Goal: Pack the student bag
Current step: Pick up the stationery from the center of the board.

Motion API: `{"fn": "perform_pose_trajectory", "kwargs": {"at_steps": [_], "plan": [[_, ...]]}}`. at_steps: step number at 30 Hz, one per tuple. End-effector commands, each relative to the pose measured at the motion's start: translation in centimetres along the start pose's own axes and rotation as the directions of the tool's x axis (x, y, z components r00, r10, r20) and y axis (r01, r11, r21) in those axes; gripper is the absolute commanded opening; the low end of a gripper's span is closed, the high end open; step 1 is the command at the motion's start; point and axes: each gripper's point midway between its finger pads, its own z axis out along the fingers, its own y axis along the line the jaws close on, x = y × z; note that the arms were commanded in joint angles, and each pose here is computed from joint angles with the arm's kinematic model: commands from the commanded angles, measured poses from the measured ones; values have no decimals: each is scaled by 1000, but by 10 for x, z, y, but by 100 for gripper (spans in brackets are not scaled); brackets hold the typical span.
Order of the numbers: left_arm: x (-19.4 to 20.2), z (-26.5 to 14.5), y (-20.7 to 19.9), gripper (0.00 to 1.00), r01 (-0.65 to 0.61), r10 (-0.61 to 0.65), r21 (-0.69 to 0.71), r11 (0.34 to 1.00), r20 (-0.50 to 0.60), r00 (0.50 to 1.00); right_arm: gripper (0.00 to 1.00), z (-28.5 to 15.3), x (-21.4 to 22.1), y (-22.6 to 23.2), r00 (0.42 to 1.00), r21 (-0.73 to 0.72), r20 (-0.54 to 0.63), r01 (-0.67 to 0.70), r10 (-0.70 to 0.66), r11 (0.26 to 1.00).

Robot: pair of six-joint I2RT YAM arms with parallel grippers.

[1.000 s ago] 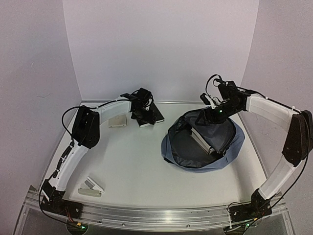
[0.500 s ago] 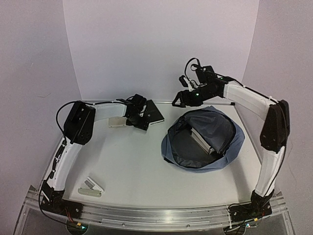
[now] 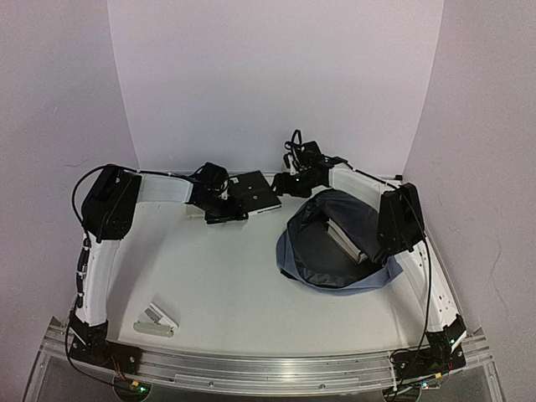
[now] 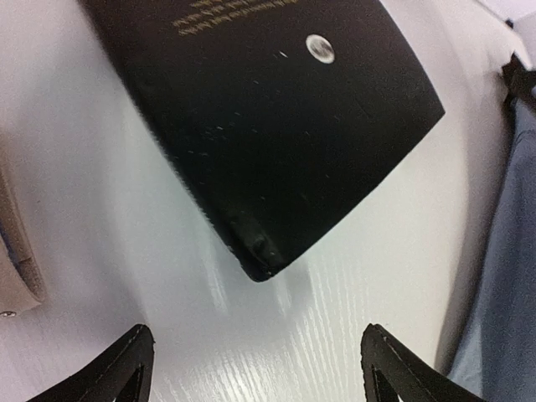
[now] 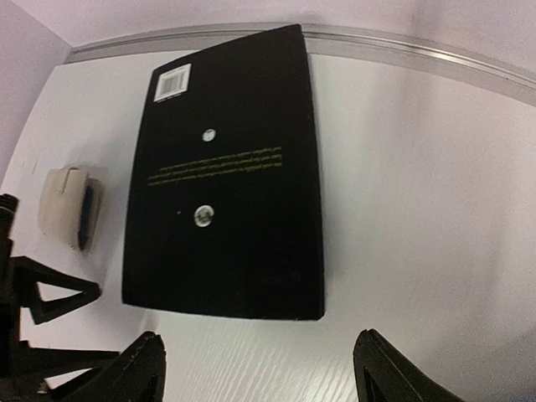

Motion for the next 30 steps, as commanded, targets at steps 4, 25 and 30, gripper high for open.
{"fn": "perform_pose_trajectory", "kwargs": {"at_steps": [4,25,30], "plan": [[-36,-26,-12,86,194,-219,201,960,108,970,69,27,-16,-7,993,8,103,-63,62,998],[-53,-19,-21,54,302,-367,425,853,78,927,29,45,23,48,998,-162,4,-65,66,985],[-46,-27,-23,43,300,-358,423,855,63,932,22,22,21,78,999,-200,6,-46,48,979]]}}
